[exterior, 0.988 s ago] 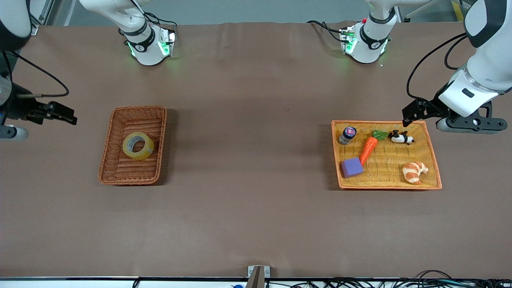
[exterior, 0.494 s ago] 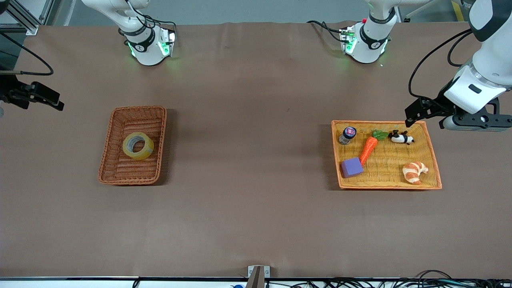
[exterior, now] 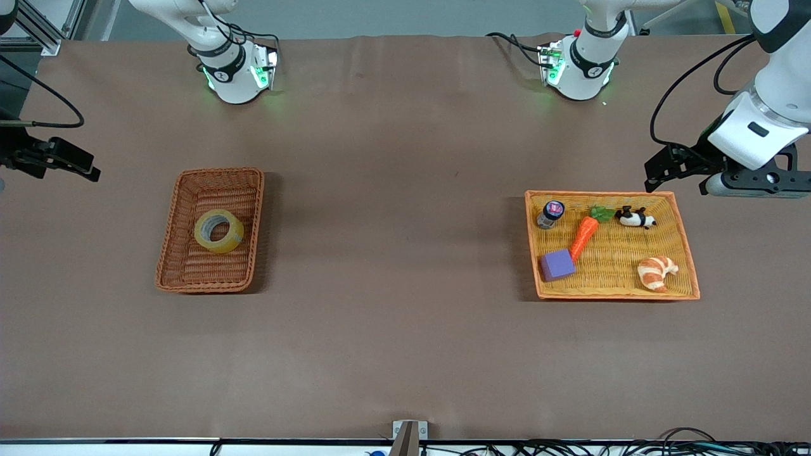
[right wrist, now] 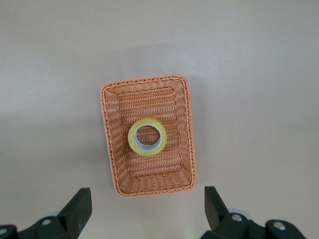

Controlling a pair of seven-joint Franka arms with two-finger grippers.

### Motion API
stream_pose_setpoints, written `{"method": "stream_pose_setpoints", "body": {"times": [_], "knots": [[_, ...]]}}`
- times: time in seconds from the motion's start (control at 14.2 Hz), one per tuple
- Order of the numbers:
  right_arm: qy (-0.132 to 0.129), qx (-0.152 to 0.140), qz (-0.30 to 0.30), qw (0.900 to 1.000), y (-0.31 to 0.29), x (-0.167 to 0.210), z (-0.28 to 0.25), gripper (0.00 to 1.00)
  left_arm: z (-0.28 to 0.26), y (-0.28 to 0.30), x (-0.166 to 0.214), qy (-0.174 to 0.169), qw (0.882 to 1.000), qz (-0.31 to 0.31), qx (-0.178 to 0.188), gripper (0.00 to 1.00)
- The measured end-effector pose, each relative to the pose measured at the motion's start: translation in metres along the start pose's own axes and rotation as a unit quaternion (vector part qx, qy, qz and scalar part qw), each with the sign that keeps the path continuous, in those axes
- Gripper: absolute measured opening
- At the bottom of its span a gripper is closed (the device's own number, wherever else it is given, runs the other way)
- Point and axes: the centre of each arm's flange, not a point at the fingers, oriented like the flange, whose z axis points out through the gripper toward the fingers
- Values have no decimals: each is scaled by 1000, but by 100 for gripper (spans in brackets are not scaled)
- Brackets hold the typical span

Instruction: Move tape to another basket

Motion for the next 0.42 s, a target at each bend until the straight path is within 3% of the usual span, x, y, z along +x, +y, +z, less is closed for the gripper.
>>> {"method": "stream_pose_setpoints", "body": {"times": [0.42], "knots": [[-4,0,-8,1000,-8,-7,-7,100,1,-1,0,-1,1000,0,0,100]]}}
